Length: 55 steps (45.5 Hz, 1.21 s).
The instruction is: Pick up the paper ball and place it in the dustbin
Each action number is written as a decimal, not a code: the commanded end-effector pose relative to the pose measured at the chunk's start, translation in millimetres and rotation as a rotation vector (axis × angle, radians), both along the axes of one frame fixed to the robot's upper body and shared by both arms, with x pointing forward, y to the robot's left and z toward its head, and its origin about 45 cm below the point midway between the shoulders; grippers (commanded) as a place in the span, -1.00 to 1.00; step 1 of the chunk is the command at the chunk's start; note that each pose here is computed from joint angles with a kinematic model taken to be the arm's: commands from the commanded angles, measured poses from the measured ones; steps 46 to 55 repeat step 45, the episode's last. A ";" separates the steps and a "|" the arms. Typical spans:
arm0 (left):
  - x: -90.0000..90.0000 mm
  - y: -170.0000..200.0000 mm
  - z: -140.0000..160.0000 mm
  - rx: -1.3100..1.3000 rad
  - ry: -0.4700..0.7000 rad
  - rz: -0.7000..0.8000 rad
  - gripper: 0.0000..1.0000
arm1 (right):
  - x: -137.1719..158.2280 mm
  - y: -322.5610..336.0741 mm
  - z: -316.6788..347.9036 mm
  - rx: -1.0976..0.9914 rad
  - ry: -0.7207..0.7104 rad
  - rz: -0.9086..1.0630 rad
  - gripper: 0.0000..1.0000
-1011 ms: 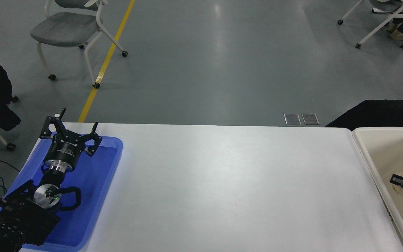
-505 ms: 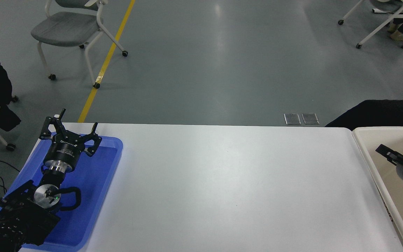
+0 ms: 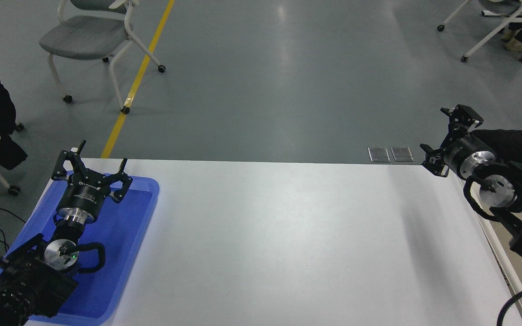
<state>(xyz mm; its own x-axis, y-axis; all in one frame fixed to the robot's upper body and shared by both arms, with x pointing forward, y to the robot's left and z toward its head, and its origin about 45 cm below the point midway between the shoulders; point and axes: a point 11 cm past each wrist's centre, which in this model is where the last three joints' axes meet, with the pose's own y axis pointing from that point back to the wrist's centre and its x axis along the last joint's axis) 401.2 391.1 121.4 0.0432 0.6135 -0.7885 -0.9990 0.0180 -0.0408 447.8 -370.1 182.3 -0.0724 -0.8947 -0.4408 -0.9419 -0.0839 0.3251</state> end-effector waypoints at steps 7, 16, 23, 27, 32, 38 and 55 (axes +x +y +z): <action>0.0 0.1 0.0 0.000 0.000 0.000 1.00 | -25.5 59.4 -34.1 0.518 -0.082 0.065 1.00; 0.0 0.1 0.0 0.000 0.000 0.000 1.00 | -56.1 32.8 -68.7 0.535 -0.070 0.030 1.00; 0.0 0.1 0.0 0.000 0.000 0.000 1.00 | -78.6 7.6 -93.1 0.516 -0.055 -0.003 1.00; 0.0 0.1 0.0 0.000 0.000 0.000 1.00 | -87.0 0.9 -98.8 0.514 -0.059 0.004 1.00; 0.0 0.1 0.0 0.000 0.000 0.000 1.00 | -94.4 -3.4 -105.1 0.511 -0.050 -0.002 1.00; 0.0 0.1 0.0 0.000 0.000 0.000 1.00 | -97.6 -5.0 -107.0 0.512 -0.049 -0.004 1.00; 0.0 0.1 0.0 0.000 0.000 0.000 1.00 | -104.1 -9.9 -113.4 0.503 -0.032 -0.019 1.00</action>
